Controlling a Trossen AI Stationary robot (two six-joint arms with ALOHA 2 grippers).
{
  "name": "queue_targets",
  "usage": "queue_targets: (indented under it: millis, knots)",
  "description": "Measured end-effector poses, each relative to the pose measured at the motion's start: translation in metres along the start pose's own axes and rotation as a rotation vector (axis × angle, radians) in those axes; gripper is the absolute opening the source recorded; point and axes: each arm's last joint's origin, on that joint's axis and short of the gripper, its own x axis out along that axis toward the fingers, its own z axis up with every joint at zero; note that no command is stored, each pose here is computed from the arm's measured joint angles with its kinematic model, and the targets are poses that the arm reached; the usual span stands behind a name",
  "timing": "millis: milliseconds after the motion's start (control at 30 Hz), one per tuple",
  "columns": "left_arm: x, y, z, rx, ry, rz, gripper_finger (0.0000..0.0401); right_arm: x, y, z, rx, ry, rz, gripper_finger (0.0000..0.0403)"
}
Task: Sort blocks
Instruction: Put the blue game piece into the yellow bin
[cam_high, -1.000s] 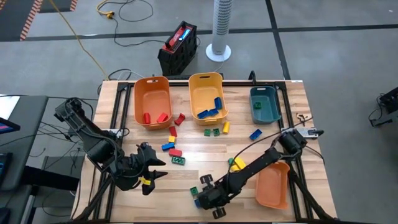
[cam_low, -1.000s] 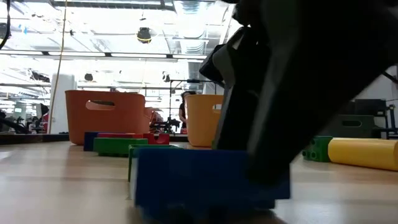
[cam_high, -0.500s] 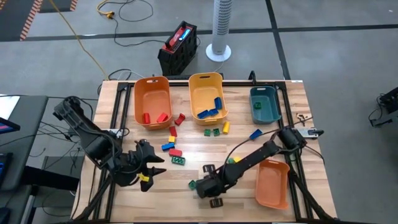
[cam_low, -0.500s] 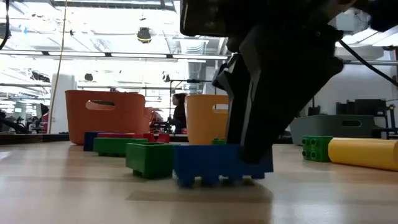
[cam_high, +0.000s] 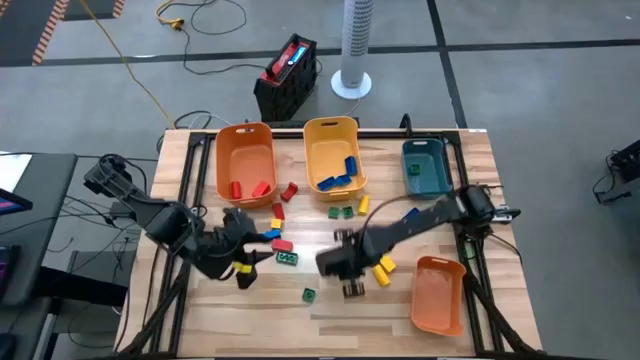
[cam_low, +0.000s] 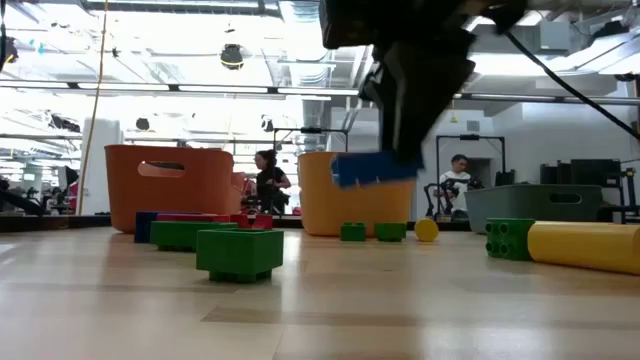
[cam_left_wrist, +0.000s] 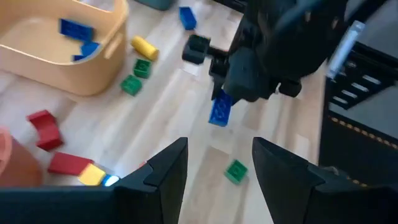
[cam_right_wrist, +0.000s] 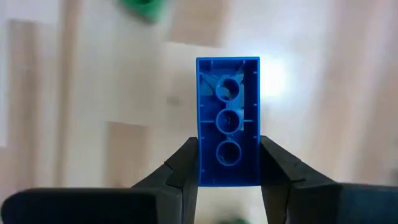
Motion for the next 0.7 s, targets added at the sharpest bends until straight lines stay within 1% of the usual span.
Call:
queue_targets:
  millis: [133, 233, 367, 467, 533, 567, 700]
  knots:
    - [0.012, 0.014, 0.014, -0.063, -0.017, 0.054, 0.0174, -0.031, -0.044, -0.001, 0.012, -0.048, -0.093, 0.0134]
    - [0.02, 0.024, 0.024, -0.106, -0.012, 0.068, 0.0174, -0.054, -0.088, -0.001, 0.045, -0.127, -0.168, 0.0134]
    - [0.026, 0.034, 0.032, -0.137, -0.023, 0.094, 0.0174, -0.078, -0.151, -0.007, 0.167, -0.231, -0.251, 0.0134]
    - [0.028, 0.038, 0.035, -0.168, -0.031, 0.11, 0.0174, -0.091, -0.187, -0.015, 0.263, -0.289, -0.3, 0.0134]
    - [0.029, 0.04, 0.036, -0.185, -0.035, 0.117, 0.0174, -0.094, -0.207, -0.021, 0.311, -0.294, -0.312, 0.0134]
    - [0.029, 0.041, 0.037, -0.188, -0.036, 0.12, 0.0174, -0.092, -0.218, -0.025, 0.333, -0.286, -0.3, 0.0134]
    - [0.031, 0.045, 0.039, -0.158, -0.038, 0.136, 0.0174, -0.063, -0.255, -0.038, 0.436, -0.205, -0.213, 0.0134]
